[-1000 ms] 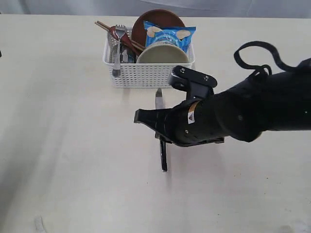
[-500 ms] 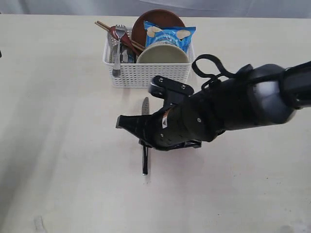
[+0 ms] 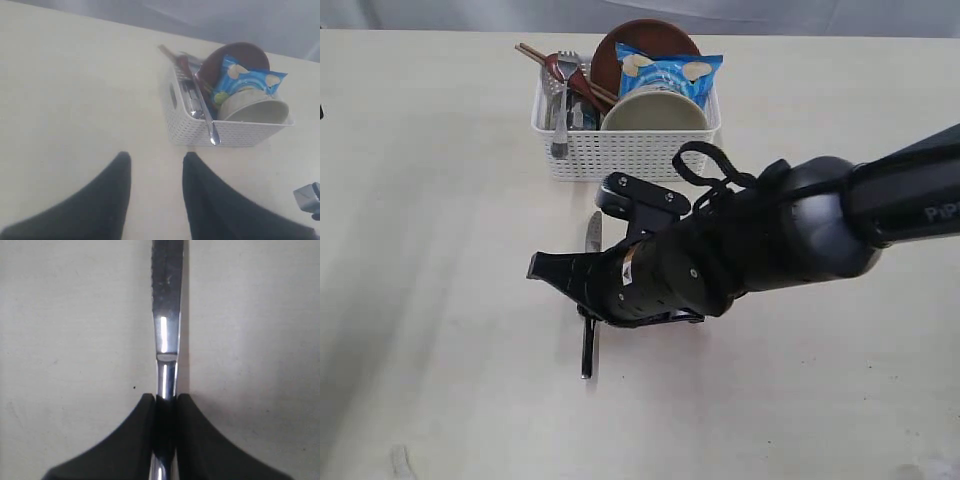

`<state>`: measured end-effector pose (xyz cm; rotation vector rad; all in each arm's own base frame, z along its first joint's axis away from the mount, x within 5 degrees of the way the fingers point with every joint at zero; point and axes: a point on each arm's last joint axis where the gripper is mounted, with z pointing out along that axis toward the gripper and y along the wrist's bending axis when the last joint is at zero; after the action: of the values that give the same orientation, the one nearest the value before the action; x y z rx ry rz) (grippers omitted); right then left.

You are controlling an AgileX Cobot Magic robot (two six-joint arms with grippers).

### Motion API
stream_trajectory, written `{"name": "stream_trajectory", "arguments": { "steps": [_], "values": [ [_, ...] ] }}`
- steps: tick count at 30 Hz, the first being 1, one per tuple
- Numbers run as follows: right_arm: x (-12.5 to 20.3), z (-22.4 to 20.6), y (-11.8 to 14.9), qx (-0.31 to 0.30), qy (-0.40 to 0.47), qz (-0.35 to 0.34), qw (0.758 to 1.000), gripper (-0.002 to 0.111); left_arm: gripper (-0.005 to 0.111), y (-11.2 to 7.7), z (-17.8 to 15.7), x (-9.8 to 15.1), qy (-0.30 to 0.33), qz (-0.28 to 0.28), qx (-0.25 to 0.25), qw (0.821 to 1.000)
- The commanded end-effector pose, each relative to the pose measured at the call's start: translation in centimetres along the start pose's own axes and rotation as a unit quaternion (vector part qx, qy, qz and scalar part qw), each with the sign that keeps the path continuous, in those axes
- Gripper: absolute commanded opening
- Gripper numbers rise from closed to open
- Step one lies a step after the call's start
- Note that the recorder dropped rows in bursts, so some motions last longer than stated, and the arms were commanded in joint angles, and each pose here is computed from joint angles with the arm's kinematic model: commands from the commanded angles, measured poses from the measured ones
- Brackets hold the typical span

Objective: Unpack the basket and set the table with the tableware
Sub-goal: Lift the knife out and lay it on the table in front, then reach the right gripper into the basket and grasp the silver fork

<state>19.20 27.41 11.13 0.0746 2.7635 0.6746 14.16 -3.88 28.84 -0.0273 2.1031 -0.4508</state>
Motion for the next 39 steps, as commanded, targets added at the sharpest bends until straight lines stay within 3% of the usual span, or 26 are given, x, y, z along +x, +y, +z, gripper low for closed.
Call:
{"name": "stream_trajectory", "arguments": {
  "steps": [1, 7, 9, 13, 15, 20, 24, 32, 35, 39],
  "values": [
    [0.0, 0.4, 0.1, 0.000, 0.000, 0.005, 1.000, 0.000, 0.034, 0.0, 0.0, 0.2, 0.004, 0.001, 0.000, 1.000],
    [0.0, 0.4, 0.1, 0.002, 0.002, 0.006, 1.000, 0.001, 0.034, 0.0, 0.0, 0.2, 0.004, 0.001, 0.000, 1.000],
    [0.0, 0.2, 0.2, 0.000, 0.001, 0.006, 1.000, 0.010, 0.034, 0.0, 0.0, 0.2, 0.004, 0.001, 0.000, 1.000],
    [-0.3, -0.4, 0.5, -0.007, -0.004, -0.003, 1.000, 0.038, 0.034, 0.0, 0.0, 0.2, 0.004, 0.001, 0.000, 1.000],
    [-0.3, -0.8, 0.6, -0.010, -0.005, -0.004, 1.000, 0.045, 0.034, 0.0, 0.0, 0.2, 0.004, 0.001, 0.000, 1.000],
    [-1.2, -1.9, 1.1, -0.001, 0.003, -0.030, 1.000, 0.045, 0.034, 0.0, 0.0, 0.2, 0.004, 0.001, 0.000, 1.000],
    [-4.0, -4.3, 2.0, 0.037, 0.007, -0.078, 0.996, 0.045, 0.034, 0.0, 0.0, 0.2, 0.004, 0.001, 0.000, 1.000],
    [-11.7, -10.2, 8.2, -0.017, -0.101, -0.119, 0.988, 0.043, 0.034, 0.0, 0.0, 0.2, 0.004, 0.001, 0.000, 1.000],
    [-15.0, -9.9, 8.9, 0.028, -0.083, -0.106, 0.991, 0.042, 0.034, 0.0, 0.0, 0.2, 0.004, 0.001, 0.000, 1.000],
    [-17.1, -7.5, 9.7, 0.089, -0.023, -0.150, 0.984, 0.042, 0.034, 0.0, 0.0, 0.2, 0.004, 0.001, 0.000, 1.000]
  ]
}}
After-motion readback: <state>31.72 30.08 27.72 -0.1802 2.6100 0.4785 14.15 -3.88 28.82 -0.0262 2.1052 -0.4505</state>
